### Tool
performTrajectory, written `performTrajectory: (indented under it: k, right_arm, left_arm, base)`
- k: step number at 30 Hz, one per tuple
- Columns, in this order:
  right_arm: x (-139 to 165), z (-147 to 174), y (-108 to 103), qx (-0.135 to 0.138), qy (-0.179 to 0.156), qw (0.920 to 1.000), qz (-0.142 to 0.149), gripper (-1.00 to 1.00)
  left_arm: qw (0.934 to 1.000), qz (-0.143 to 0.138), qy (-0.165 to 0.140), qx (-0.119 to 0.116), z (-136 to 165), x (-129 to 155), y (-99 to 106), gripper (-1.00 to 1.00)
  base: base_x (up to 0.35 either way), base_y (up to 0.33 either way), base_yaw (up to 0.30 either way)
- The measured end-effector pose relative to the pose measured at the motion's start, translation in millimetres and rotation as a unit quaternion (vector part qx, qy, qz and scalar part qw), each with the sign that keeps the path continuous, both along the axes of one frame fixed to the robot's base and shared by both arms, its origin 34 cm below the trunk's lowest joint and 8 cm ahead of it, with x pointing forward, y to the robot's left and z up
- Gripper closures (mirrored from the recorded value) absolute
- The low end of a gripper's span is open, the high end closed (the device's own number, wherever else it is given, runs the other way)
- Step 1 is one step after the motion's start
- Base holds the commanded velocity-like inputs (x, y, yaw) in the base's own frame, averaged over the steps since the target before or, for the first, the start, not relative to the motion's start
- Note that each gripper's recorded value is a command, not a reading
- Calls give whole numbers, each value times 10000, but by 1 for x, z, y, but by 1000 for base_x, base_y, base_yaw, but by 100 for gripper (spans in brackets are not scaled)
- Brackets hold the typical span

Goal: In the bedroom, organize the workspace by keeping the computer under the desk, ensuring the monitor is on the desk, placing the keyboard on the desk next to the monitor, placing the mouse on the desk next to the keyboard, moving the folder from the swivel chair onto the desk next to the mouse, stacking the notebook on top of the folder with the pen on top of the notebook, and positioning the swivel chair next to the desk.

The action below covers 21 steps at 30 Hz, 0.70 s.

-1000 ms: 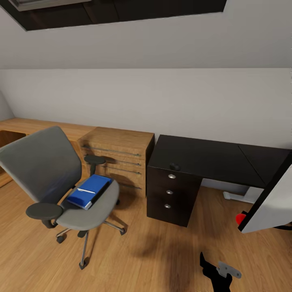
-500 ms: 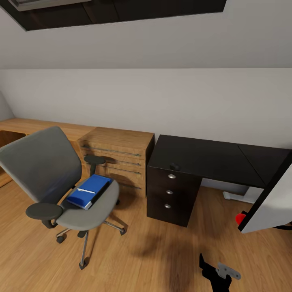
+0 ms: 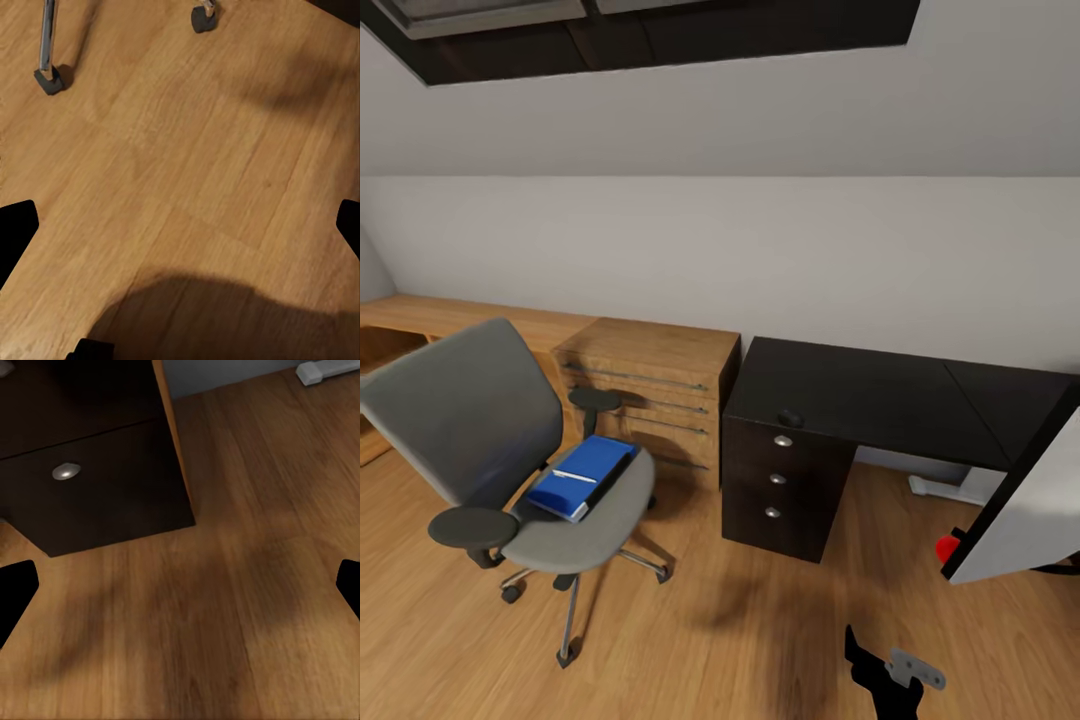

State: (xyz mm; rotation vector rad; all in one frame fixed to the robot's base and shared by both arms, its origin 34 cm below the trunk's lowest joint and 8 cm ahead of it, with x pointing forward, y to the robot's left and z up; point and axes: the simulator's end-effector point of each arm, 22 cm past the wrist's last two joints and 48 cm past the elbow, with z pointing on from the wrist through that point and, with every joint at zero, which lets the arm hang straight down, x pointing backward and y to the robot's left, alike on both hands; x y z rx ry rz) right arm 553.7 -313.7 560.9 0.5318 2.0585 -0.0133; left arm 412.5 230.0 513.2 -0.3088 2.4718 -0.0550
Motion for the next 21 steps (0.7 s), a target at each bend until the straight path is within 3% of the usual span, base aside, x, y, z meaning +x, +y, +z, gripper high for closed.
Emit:
performTrajectory:
  k: [21]
  right_arm:
    - [1,34,3,16,-6,10000,-1,-100]
  left_arm:
    - [10000,-12,6,-6,34,1,-2,-100]
  base:
    - [0,0,0]
